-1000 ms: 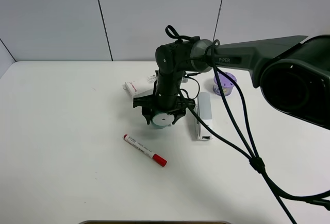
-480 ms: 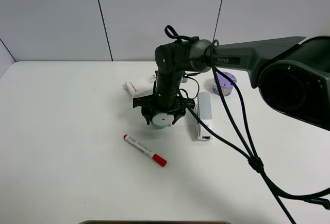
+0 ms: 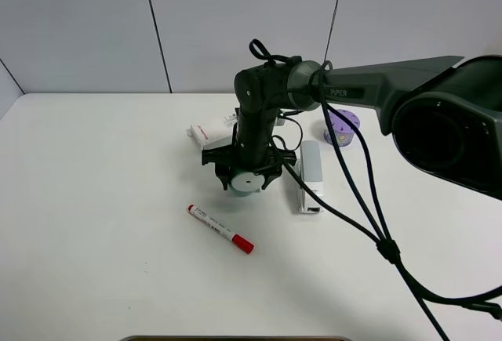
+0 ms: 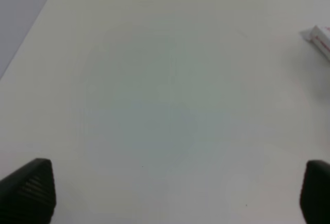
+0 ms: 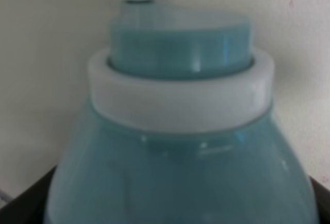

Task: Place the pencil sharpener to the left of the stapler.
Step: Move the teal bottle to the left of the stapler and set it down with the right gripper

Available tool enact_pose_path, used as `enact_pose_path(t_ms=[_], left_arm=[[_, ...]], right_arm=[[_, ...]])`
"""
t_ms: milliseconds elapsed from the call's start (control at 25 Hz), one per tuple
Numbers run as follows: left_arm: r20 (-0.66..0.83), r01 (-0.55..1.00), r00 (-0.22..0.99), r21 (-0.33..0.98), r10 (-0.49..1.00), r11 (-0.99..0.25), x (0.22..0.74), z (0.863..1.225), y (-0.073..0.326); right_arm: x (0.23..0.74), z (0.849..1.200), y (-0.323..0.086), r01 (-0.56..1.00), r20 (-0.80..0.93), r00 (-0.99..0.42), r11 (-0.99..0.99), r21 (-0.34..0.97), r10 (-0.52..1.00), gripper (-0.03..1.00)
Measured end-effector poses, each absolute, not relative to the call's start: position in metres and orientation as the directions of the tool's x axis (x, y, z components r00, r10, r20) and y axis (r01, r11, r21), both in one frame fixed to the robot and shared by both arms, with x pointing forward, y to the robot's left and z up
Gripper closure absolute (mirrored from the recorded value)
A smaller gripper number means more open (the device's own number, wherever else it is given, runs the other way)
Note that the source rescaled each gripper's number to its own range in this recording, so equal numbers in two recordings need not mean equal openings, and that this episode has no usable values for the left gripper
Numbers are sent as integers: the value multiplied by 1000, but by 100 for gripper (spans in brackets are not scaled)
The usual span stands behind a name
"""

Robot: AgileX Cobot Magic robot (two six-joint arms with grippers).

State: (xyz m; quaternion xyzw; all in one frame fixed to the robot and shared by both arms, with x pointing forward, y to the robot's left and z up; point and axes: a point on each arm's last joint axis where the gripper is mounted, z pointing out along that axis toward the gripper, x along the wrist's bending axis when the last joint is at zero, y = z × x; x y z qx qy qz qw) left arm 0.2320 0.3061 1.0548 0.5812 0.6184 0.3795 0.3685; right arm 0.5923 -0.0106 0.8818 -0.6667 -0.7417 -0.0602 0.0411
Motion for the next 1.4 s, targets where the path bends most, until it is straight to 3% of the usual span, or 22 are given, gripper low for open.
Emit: enact_pose_path(t_ms=[880, 1040, 1240, 1400], left_arm=[[-15, 439, -53, 898, 998, 36, 232, 1055, 306], [-15, 439, -53, 898, 998, 36, 232, 1055, 306], [-15, 439, -53, 898, 998, 36, 232, 1055, 306], [-15, 439, -53, 898, 998, 36, 232, 1055, 306]], right_arm=[[593, 881, -10, 994, 144, -107, 103, 41, 984, 90], [594, 879, -9, 994, 155, -105, 99, 49, 982, 70], [595, 880, -9, 993, 153, -112, 103, 65, 982, 12], [596, 879, -10, 991, 138, -124, 115, 75, 983, -1]])
